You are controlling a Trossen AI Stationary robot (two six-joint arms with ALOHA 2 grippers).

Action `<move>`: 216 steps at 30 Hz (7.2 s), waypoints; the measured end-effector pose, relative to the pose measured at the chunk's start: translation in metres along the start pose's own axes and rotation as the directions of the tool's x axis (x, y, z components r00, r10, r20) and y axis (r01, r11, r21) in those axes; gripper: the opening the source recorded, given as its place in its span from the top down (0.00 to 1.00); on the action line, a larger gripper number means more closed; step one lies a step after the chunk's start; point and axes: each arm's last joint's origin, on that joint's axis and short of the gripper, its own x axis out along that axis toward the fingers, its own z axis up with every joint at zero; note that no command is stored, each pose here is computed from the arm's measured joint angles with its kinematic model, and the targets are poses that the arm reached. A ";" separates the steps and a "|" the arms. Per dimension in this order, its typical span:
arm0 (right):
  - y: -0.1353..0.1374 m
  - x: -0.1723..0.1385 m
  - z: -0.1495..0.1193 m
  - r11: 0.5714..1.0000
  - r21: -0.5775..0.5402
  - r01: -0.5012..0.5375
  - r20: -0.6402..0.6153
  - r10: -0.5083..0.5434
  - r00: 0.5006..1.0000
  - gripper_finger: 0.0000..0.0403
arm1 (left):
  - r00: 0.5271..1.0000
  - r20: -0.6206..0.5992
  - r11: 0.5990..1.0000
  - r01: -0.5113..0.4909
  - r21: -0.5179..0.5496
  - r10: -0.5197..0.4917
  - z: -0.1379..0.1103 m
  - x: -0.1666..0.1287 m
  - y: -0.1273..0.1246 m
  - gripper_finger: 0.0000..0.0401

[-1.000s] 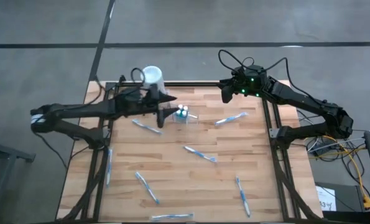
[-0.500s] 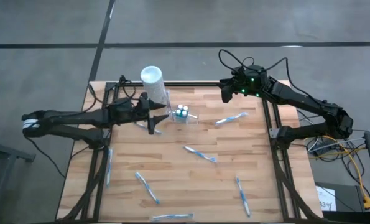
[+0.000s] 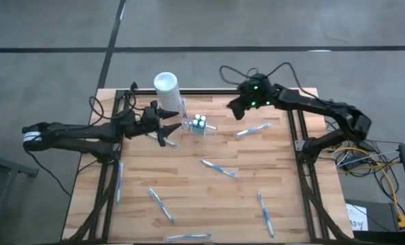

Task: Pick & Place toothbrushing station
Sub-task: Put the blue toothbrush into the right of the transparent organizer

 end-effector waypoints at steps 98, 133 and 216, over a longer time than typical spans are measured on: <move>0.012 -0.067 -0.002 -0.146 0.733 0.664 -0.641 -0.476 0.603 0.68 | 0.988 -0.155 0.997 -0.019 -0.078 0.006 0.003 -0.033 0.002 0.38; -0.079 -0.020 -0.095 -0.391 0.744 0.542 -0.669 -0.426 0.609 0.68 | 0.971 -0.237 0.997 -0.033 -0.072 0.015 -0.005 -0.035 0.003 0.38; 0.064 0.031 0.019 0.937 0.056 0.346 0.314 -0.345 0.884 0.97 | 0.964 -0.266 0.997 -0.040 -0.069 0.020 -0.008 -0.036 0.003 0.38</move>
